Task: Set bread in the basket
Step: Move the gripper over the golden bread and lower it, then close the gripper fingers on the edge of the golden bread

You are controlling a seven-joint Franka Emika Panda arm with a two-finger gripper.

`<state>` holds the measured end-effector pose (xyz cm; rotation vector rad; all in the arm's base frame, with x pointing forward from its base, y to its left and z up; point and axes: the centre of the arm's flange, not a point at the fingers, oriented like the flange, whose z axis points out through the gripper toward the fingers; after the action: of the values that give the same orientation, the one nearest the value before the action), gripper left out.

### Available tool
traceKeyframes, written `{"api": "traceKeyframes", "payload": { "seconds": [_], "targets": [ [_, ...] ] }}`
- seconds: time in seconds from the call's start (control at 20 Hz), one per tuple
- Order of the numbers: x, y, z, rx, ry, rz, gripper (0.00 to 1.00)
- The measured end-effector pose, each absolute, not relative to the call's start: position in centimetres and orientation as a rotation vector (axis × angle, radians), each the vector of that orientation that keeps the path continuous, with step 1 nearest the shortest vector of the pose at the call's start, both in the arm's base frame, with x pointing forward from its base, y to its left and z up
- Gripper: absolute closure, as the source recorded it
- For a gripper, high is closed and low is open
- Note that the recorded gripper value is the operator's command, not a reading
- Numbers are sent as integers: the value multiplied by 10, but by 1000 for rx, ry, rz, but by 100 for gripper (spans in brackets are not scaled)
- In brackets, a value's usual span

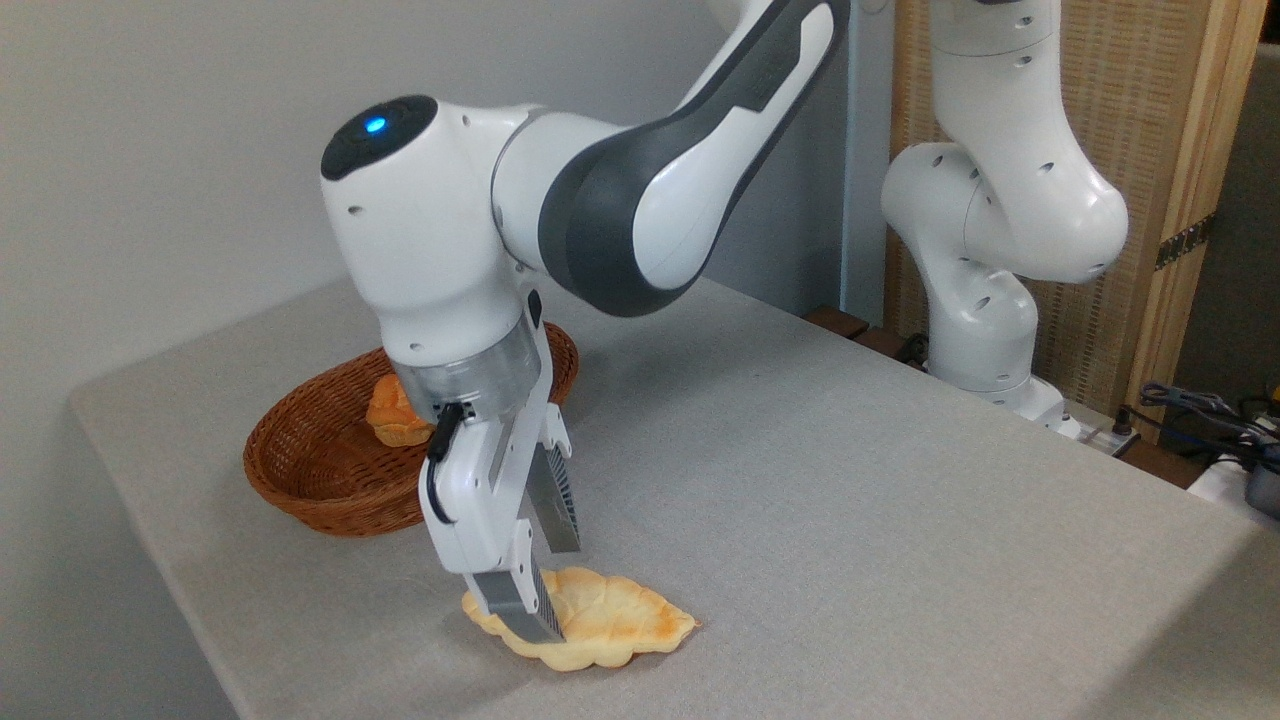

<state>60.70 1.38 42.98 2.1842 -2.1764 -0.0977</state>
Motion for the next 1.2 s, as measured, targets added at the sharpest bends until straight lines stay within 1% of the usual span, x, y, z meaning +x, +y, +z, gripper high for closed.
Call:
{"api": "traceKeyframes", "payload": {
  "seconds": [0.2,1.0,1.15,1.2],
  "targets": [
    [610,14,423,2181,-2183,-97,0],
    [612,14,424,2186,-2189,-86,0],
    [612,14,419,2181,-2185,-94,0],
    [613,13,416,2178,-2183,-99,1]
  ]
}}
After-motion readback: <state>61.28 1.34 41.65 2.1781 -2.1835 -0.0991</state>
